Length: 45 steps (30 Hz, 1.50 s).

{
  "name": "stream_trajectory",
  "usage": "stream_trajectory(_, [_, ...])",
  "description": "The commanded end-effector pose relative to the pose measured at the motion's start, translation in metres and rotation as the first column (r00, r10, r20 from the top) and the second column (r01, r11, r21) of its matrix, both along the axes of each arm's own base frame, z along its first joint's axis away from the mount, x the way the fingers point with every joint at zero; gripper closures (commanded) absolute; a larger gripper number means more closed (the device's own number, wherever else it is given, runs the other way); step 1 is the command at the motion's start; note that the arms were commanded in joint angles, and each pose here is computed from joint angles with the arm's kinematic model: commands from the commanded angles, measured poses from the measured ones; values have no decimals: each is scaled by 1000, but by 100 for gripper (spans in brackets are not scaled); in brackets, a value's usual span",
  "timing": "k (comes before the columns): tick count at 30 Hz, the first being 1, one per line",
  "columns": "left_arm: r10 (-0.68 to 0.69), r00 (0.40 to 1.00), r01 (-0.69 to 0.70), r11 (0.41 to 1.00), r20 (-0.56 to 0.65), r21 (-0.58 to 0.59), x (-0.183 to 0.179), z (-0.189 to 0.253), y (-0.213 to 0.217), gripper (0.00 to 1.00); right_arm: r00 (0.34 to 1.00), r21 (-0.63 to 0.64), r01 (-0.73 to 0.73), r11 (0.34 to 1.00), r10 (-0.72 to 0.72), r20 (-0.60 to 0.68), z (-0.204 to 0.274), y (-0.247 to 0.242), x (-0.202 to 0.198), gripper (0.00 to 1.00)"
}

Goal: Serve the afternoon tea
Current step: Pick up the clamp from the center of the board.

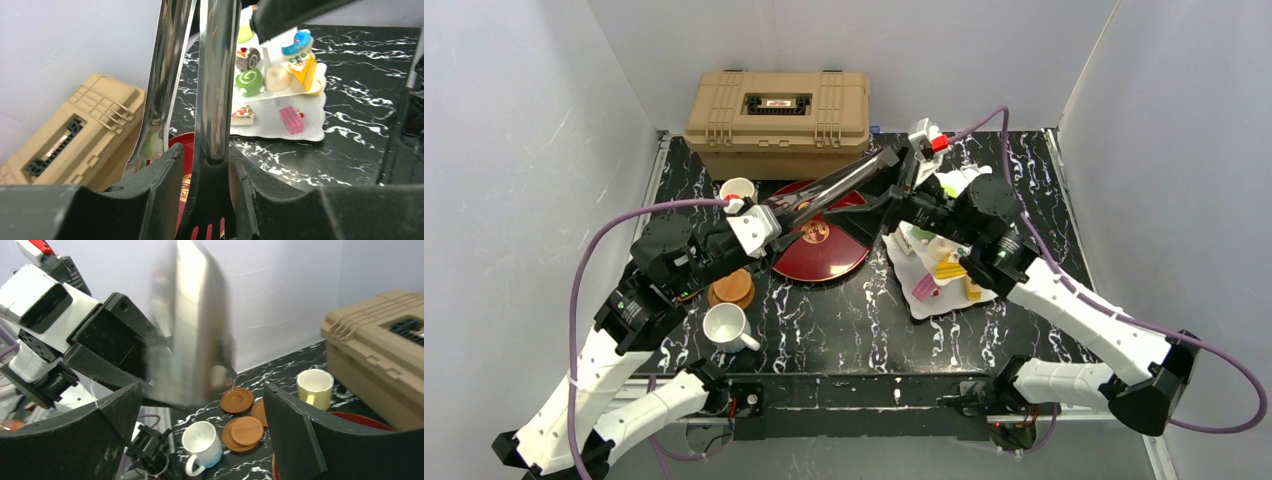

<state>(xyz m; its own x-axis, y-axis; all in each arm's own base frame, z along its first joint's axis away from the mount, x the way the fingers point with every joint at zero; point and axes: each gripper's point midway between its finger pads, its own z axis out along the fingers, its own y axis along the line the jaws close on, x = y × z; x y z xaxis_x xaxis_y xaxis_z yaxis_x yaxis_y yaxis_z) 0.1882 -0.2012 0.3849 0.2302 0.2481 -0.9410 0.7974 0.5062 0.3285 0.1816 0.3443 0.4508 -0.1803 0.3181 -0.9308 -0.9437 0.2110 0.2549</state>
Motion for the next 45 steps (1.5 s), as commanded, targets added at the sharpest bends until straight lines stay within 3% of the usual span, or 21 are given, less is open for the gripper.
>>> stream_trajectory(1, [64, 992, -63, 998, 106, -8, 15, 15, 6, 100, 991, 86, -83, 993, 91, -99, -3, 16, -1, 2])
stream_trajectory(7, [66, 993, -66, 998, 99, -1, 16, 13, 6, 100, 992, 162, -45, 986, 63, -107, 6, 24, 5, 2])
stream_trajectory(20, [65, 997, -64, 998, 50, -7, 14, 11, 4, 100, 992, 249, -91, 964, 65, 110, 34, 13, -19, 2])
stream_trajectory(26, [61, 997, -60, 998, 42, -12, 14, 13, 3, 100, 989, 223, -79, 972, 48, 140, 37, 10, -20, 2])
stream_trajectory(36, [52, 996, -51, 999, 66, -20, 9, 24, 6, 100, 982, 24, 52, 998, -56, 178, 13, -13, -16, 2])
stream_trajectory(45, [41, 997, -40, 999, 63, -25, 5, 24, 7, 100, 960, 129, 19, 991, -54, 274, 39, -5, -16, 2])
